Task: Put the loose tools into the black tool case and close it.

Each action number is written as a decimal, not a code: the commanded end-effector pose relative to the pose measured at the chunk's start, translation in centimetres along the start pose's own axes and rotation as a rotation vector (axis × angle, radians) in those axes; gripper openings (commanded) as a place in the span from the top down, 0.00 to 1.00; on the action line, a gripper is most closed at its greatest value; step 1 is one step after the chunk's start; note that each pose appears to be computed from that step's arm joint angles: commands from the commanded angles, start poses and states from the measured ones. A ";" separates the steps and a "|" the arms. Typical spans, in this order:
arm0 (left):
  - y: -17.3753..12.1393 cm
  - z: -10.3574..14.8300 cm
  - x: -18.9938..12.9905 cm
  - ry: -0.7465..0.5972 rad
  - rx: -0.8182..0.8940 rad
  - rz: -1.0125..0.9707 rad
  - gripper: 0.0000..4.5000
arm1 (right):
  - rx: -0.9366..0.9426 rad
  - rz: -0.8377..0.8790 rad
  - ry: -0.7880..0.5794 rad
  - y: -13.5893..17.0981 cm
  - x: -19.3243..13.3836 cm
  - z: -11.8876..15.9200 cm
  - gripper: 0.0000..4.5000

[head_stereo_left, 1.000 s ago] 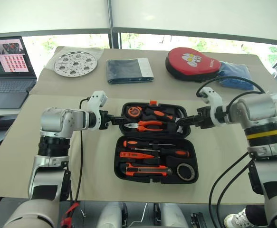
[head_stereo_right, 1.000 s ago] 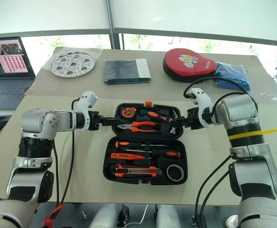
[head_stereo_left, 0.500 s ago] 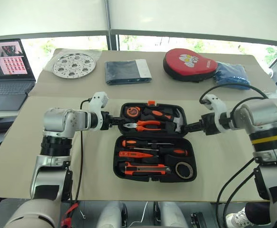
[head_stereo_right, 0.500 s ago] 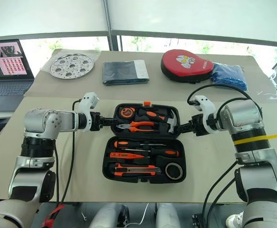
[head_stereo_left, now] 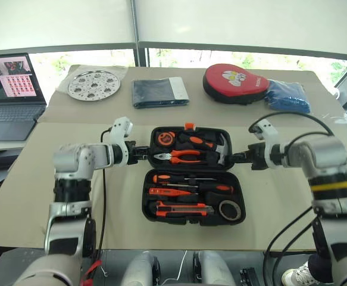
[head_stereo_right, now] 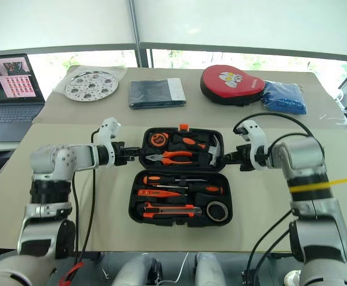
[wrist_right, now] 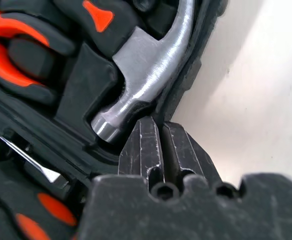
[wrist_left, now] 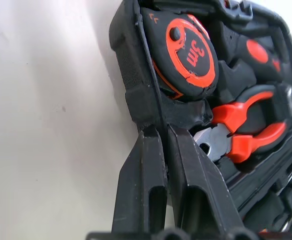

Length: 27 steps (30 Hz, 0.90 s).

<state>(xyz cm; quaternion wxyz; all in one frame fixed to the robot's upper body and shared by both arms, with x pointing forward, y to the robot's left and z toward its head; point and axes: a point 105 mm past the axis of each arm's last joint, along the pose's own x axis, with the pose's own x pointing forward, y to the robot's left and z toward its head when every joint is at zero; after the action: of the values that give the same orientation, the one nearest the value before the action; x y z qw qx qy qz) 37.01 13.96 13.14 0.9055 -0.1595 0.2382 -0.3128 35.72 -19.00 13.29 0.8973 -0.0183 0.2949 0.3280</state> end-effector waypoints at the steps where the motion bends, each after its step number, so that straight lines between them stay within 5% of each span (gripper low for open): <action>1: -2.0 3.2 -2.3 -0.226 0.232 -0.094 0.99 | -0.297 0.062 -0.251 2.8 -2.4 4.1 1.00; 13: -2.9 -2.7 -7.7 -0.371 1.110 -0.137 0.99 | -1.042 -0.159 -0.327 2.5 -5.7 -3.6 1.00; 17: -2.6 -5.2 -8.4 -0.325 1.293 -0.150 0.99 | -1.256 -0.200 -0.311 2.4 -6.0 -5.8 1.00; 21: -1.9 -7.6 -9.5 -0.246 1.262 -0.199 0.99 | -1.207 -0.158 -0.219 1.2 -6.4 -9.8 1.00; 22: -1.5 -7.9 -9.8 -0.226 1.249 -0.190 0.83 | -1.199 -0.156 -0.204 1.0 -6.6 -10.4 0.82; 27: 0.7 -8.5 -11.5 -0.147 1.111 -0.142 0.43 | -1.139 -0.226 -0.188 -0.5 -8.5 -10.9 0.46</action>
<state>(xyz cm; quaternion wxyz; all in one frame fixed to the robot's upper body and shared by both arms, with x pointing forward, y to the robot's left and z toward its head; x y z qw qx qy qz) 24.29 19.89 7.91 0.8295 0.3154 -0.0218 -0.4604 25.17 -25.56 7.81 0.7892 -0.4984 -0.0124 0.3587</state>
